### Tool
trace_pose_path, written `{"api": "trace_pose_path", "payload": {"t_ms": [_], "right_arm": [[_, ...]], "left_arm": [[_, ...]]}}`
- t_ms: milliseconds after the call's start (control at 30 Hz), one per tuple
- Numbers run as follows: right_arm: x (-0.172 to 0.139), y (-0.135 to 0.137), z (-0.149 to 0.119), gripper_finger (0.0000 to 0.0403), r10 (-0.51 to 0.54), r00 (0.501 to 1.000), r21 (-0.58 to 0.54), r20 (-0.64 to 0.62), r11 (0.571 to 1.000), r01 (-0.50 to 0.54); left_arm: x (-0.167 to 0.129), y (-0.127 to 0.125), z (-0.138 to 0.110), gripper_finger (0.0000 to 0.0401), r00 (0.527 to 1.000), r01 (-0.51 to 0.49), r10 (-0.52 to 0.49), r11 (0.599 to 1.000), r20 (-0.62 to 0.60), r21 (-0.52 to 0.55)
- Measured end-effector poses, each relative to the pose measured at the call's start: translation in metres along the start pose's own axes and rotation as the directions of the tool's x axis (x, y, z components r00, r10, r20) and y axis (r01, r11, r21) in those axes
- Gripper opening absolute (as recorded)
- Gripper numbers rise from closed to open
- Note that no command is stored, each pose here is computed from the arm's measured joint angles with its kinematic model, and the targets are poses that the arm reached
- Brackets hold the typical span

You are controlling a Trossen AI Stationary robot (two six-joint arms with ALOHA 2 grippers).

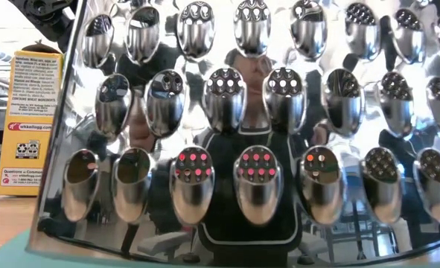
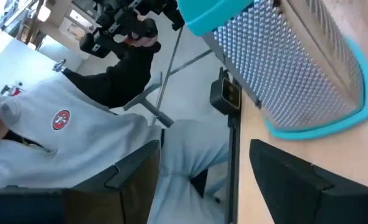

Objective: Pick & Place Kitchen Items
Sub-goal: Put the red seasoning can into the orange bin

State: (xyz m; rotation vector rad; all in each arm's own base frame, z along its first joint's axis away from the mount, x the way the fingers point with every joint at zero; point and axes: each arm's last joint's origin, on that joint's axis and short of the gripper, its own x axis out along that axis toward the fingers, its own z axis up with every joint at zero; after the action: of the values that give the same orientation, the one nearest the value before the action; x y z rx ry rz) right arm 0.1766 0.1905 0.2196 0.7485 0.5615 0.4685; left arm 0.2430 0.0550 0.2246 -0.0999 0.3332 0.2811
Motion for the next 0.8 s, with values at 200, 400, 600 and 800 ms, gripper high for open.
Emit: {"api": "trace_pose_path", "payload": {"t_ms": [200, 400, 600, 800], "right_arm": [[-0.001, 0.003, -0.003, 0.0232, 0.003, 1.0, 0.092, 0.003, 0.996, -0.004], [-0.002, 0.013, 0.002, 0.0232, 0.11, 0.993, 0.102, 0.053, 0.988, -0.115], [-0.002, 0.013, 0.003, 0.0227, 0.131, 0.991, 0.053, 0.029, 0.99, -0.132], [0.002, 0.005, 0.003, 0.0229, -0.026, 0.999, 0.272, 0.047, 0.962, 0.012]], "left_arm": [[0.0, 0.0, -0.001, 0.0186, 1.0, 0.0, 0.0, 1.0, -0.006, 0.0], [0.0, 0.0, 0.0, 0.0186, 1.0, 0.0, 0.0, 1.0, -0.005, 0.018], [0.0, -0.001, -0.001, 0.0186, 1.0, 0.004, -0.004, 1.0, -0.005, 0.017], [0.0, -0.004, -0.001, 0.0186, 1.0, 0.015, -0.015, 1.0, -0.005, 0.025]]}}
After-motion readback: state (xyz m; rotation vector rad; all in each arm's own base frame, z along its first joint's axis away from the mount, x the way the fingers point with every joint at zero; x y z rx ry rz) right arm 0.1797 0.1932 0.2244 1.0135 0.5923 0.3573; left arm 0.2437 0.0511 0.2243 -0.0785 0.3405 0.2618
